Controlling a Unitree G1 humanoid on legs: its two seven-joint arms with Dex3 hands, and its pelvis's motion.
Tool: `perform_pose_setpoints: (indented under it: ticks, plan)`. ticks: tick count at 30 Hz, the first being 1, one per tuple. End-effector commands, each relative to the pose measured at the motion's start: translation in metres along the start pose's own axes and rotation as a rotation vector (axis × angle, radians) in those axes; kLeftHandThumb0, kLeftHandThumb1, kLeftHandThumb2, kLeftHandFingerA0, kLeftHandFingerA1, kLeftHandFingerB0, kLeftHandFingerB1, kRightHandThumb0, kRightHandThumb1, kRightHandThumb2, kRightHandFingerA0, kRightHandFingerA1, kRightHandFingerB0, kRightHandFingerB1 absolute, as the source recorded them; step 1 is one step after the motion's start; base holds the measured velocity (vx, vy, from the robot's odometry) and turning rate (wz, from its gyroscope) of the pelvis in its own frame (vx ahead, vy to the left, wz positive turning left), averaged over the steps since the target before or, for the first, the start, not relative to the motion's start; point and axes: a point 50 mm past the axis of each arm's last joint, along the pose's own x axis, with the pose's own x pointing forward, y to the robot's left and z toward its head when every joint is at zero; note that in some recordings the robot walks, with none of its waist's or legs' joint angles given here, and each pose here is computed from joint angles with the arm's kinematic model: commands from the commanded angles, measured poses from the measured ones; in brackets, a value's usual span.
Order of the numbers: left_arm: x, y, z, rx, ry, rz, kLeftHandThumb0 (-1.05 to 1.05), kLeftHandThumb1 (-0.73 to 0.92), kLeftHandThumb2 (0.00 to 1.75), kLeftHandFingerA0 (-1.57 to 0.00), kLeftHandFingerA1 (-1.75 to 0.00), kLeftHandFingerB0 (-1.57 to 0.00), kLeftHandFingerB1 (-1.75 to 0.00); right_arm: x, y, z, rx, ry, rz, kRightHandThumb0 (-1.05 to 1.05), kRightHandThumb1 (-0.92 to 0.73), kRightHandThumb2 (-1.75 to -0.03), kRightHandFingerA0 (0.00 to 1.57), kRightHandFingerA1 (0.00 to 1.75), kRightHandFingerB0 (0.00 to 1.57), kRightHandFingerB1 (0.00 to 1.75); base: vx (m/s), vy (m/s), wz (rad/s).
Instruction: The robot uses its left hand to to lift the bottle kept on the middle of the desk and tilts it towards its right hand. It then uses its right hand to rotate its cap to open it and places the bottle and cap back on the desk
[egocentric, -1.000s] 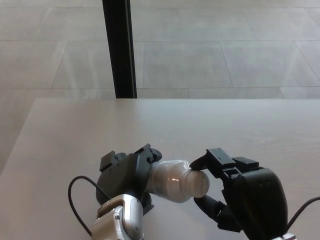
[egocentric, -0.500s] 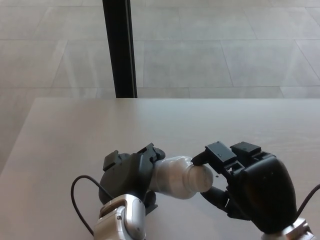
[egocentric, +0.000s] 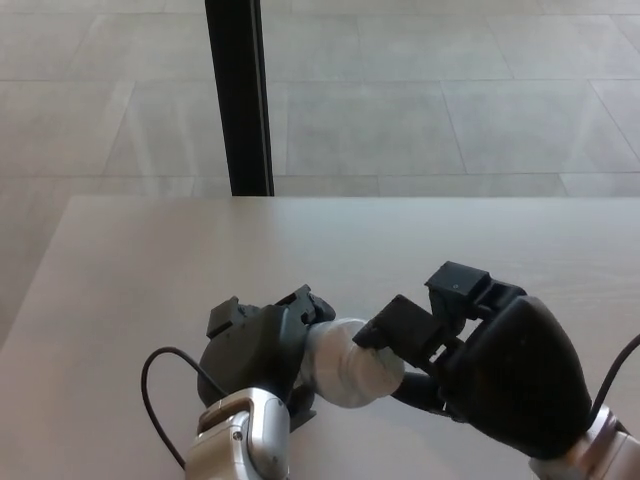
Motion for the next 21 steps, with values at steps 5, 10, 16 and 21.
perform_pose_setpoints:
  ticks: [5, 10, 16, 21]
  plan:
    - [0.001, -0.022, -0.023, 0.038, 0.131, -0.181, -0.03, 0.67, 0.57, -0.67, -1.02, -0.64, -0.77, 0.006, -0.014, 0.02, 0.042, -0.491, -0.127, -0.41, -0.69, -0.67, 0.9, 1.6, 0.61, 1.16, 0.0, 0.0, 0.0]
    - [0.0, -0.021, -0.028, 0.038, 0.083, -0.173, 0.05, 0.66, 0.65, -0.66, -1.21, -0.66, -0.85, 0.005, -0.015, 0.014, 0.029, -0.579, -0.072, -0.41, -0.75, -0.65, 0.87, 1.58, 0.61, 1.3, 0.0, 0.0, 0.0]
    - [0.0, -0.019, -0.026, -0.015, 0.148, -0.181, 0.06, 0.73, 0.68, -0.59, -1.1, -0.55, -0.67, 0.005, -0.023, 0.0, 0.018, -0.654, -0.01, -0.39, -0.74, -0.62, 0.81, 1.57, 0.67, 1.19, 0.0, 0.0, 0.0]
    - [-0.002, -0.02, -0.025, -0.017, 0.131, -0.186, 0.02, 0.76, 0.65, -0.58, -1.08, -0.56, -0.76, 0.007, -0.026, -0.007, 0.005, -0.687, 0.008, -0.37, -0.73, -0.64, 0.81, 1.58, 0.66, 1.18, 0.0, 0.0, 0.0]
